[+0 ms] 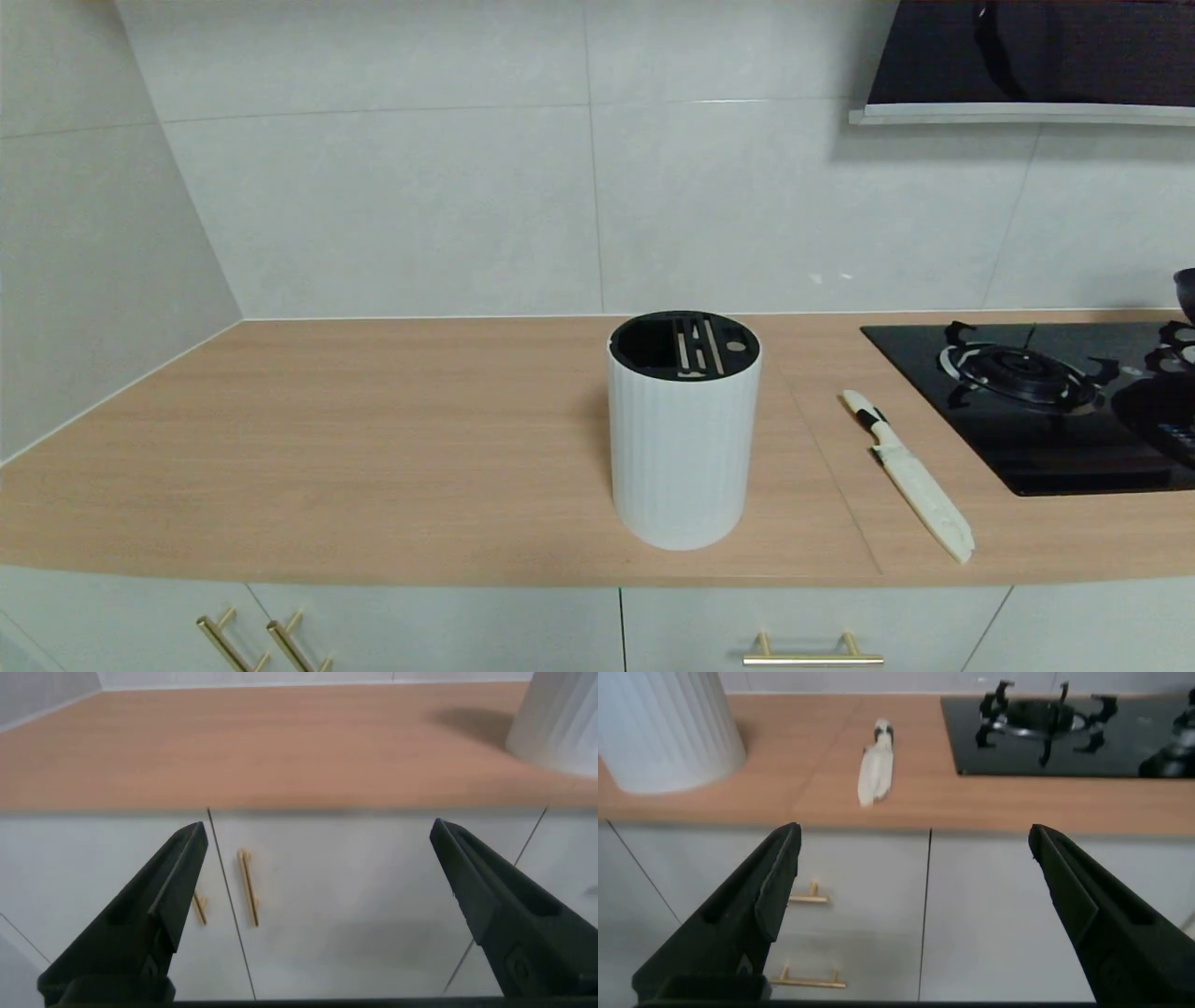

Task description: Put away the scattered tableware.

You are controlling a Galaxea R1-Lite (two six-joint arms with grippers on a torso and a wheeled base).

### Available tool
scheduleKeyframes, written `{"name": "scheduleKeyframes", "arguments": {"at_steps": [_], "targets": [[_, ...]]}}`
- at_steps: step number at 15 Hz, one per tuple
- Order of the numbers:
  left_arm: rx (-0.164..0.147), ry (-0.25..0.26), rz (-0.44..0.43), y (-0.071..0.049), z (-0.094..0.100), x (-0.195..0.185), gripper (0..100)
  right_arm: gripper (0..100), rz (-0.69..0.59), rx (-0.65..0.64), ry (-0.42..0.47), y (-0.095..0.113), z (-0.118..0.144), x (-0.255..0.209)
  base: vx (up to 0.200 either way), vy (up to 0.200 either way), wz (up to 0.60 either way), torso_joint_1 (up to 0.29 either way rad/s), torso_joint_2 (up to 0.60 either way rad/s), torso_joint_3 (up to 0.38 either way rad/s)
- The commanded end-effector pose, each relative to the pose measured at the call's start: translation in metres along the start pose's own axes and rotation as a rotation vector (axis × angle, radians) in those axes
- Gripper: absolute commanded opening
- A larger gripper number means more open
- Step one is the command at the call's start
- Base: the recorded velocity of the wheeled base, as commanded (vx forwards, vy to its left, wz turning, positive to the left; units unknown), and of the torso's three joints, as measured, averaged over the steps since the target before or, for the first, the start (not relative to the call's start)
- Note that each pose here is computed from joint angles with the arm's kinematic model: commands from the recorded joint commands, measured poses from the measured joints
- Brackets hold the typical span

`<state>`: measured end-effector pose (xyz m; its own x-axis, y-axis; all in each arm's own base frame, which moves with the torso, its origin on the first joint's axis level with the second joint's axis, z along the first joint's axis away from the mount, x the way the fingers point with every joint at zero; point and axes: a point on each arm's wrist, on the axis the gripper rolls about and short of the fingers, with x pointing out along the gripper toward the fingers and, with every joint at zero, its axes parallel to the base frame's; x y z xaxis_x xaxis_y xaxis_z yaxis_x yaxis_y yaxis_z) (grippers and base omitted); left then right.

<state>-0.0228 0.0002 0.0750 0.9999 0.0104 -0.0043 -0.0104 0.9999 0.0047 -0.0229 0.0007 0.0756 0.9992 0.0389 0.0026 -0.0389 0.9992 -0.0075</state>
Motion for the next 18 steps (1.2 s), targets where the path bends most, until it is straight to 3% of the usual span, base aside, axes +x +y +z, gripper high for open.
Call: {"name": "scheduleKeyframes", "arguments": {"at_steps": [1, 12, 18], "targets": [[0.000, 0.000, 0.000, 0.0000, 0.0000, 0.0000, 100, 100, 0.001, 0.000, 0.001, 0.0000, 0.0001, 0.0001, 0.000, 0.000, 0.00, 0.242, -0.53, -0.281], [0.000, 0.000, 0.000, 0.0000, 0.0000, 0.0000, 100, 100, -0.001, 0.001, 0.001, 0.0000, 0.0001, 0.0001, 0.000, 0.000, 0.00, 0.257, -0.55, -0.297], [0.000, 0.000, 0.000, 0.0000, 0.0000, 0.0000, 100, 100, 0.001, 0.001, 0.001, 0.0000, 0.0001, 0.0001, 0.000, 0.000, 0.00, 0.102, -0.20, -0.102]]}}
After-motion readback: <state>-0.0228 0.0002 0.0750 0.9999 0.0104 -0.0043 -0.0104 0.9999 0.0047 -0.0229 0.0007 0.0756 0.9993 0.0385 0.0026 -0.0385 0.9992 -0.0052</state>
